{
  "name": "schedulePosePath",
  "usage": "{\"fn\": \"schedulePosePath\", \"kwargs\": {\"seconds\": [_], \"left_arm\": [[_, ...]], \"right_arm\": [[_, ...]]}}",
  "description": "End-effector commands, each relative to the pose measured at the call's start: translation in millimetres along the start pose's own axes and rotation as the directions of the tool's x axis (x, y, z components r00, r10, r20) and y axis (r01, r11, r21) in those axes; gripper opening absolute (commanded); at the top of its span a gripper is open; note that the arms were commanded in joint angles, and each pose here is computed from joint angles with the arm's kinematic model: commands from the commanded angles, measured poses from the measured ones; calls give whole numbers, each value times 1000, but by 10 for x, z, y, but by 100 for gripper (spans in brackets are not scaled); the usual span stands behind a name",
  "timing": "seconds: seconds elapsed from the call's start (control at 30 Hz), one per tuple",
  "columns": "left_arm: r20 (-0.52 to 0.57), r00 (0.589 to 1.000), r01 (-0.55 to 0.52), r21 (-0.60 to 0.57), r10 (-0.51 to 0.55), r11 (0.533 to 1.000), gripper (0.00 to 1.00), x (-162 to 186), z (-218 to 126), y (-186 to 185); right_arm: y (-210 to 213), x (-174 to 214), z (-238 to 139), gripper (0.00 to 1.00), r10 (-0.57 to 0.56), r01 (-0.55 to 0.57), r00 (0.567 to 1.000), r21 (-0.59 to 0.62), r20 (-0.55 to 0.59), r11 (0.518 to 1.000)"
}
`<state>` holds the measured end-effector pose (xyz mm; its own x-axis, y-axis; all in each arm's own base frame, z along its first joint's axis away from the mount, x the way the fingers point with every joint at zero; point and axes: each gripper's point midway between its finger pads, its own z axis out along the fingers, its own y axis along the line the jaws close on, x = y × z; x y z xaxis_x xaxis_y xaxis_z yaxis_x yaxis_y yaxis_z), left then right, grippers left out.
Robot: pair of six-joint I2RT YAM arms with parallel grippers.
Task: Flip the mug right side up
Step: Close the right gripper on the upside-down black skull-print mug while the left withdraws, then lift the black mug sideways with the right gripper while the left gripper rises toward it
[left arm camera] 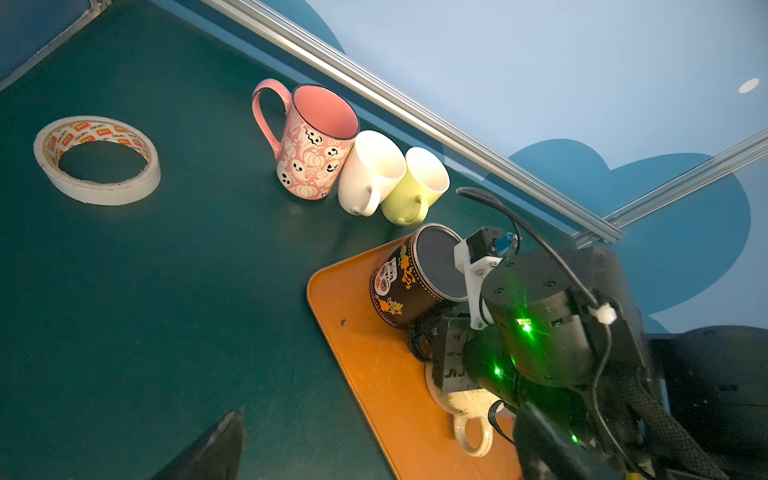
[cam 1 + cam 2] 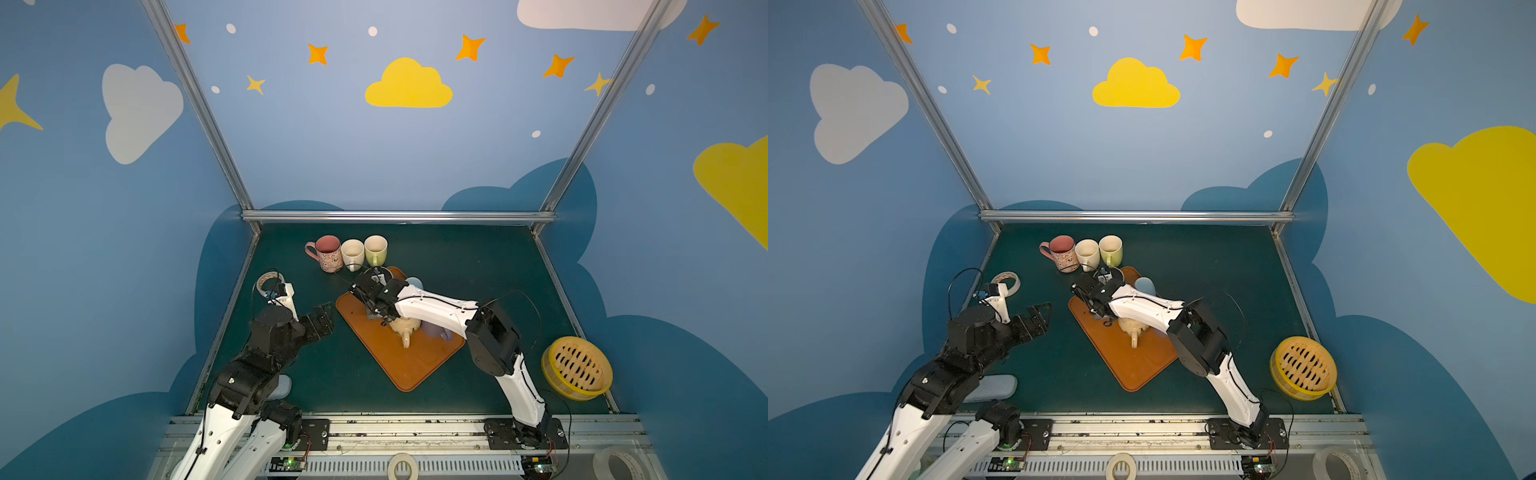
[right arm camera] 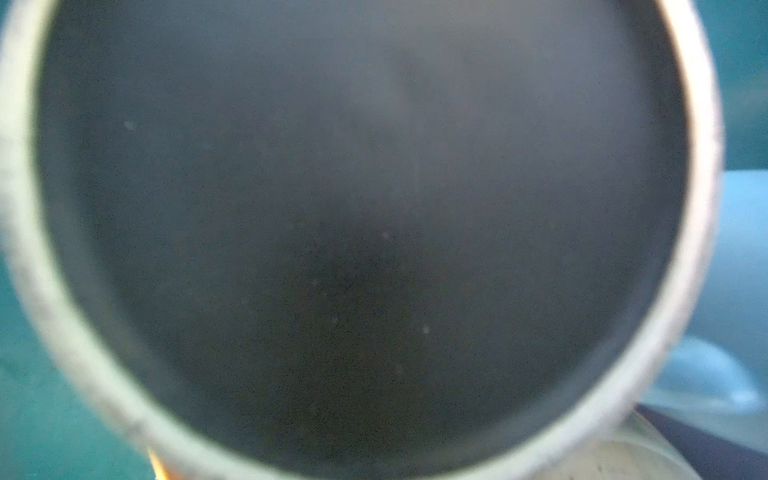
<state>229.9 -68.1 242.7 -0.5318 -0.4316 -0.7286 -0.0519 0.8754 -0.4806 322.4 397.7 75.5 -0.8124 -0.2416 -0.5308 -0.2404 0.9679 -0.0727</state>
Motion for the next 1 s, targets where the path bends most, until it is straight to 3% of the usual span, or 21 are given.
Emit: {"fn": "schedulePosePath", "kwargs": {"seconds": [0.0,0.4,0.97], "left_arm": [[11,1000,-9,1,9,1000,100,-2,-1,17],[55,998,-26,26,24,999,100,-55,-67,-5],[138,990,-28,76,17,997,100,-196,-206,-83]], "right_arm": [[21,-42,-28,0,-35,35,999,11,18,999],[122,-229,-437,0,-60,72,992,-107,111,992],[56,-697,-1363,0,54,45,969,-383,242,923]]}}
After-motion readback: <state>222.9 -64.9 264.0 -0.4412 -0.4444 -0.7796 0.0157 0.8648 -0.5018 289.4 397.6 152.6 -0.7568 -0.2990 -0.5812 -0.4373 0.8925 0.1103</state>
